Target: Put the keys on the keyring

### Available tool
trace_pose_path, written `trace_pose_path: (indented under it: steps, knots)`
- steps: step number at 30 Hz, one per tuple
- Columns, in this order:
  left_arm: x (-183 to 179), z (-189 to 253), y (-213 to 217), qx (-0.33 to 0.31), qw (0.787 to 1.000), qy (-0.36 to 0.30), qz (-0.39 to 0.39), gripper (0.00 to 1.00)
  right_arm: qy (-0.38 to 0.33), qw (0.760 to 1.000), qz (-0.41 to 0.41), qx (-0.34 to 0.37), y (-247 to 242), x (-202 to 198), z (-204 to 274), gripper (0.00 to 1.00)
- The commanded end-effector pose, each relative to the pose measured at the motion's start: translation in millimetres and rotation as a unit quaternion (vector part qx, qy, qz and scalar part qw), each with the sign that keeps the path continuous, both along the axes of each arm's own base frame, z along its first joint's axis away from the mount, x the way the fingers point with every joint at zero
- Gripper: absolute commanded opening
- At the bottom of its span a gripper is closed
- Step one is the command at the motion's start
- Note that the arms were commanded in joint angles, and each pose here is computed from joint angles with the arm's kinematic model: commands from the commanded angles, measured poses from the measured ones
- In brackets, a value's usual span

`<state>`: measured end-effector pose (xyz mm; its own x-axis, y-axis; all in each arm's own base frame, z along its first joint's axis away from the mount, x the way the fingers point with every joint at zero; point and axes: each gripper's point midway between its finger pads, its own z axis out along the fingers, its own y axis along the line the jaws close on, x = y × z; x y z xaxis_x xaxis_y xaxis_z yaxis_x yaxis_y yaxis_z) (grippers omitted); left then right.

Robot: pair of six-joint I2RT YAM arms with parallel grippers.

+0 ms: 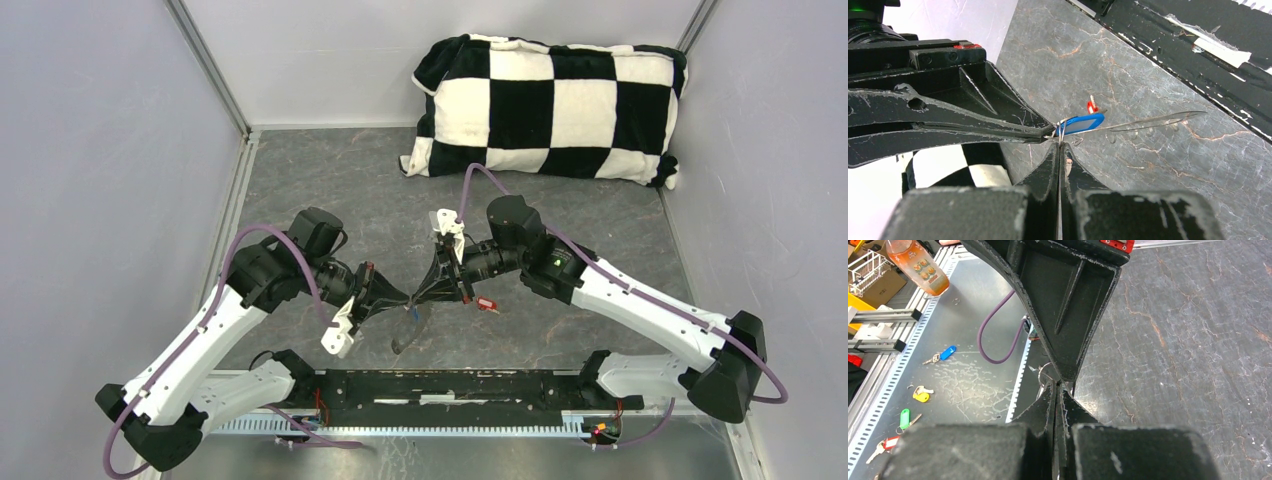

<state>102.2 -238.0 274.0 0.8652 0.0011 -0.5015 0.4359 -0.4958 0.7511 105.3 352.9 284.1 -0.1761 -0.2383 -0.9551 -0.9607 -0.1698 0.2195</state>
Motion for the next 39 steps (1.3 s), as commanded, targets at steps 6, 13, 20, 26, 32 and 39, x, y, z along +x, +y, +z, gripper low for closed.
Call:
trace_pose_path:
  steps: [6,13,20,26,32,39]
  knots:
    - [5.4,7.0,-3.7,-0.012,1.000,-0.011,0.007,0.02,-0.001,1.000,0.002,0.012,3.5,2.0,11.5,0.00]
    - [16.4,3.4,-3.8,-0.004,0.999,-0.017,0.033,0.02,0.011,1.000,0.005,0.011,6.0,1.4,10.3,0.00]
    - [27.5,-3.7,-1.9,0.014,0.998,-0.020,0.060,0.02,0.015,1.000,-0.007,0.003,10.1,8.0,8.8,0.00]
    - [40.0,-2.9,-4.6,0.007,0.995,-0.013,0.095,0.02,0.023,0.999,-0.031,-0.010,13.3,20.0,4.7,0.00]
    - [46.1,-5.4,-4.9,0.014,0.993,0.004,0.116,0.02,0.043,0.998,-0.055,-0.006,18.3,30.8,6.3,0.00]
    - [59.3,-5.5,-4.9,0.012,0.988,0.008,0.156,0.02,0.073,0.991,-0.112,-0.008,19.9,46.7,4.5,0.00]
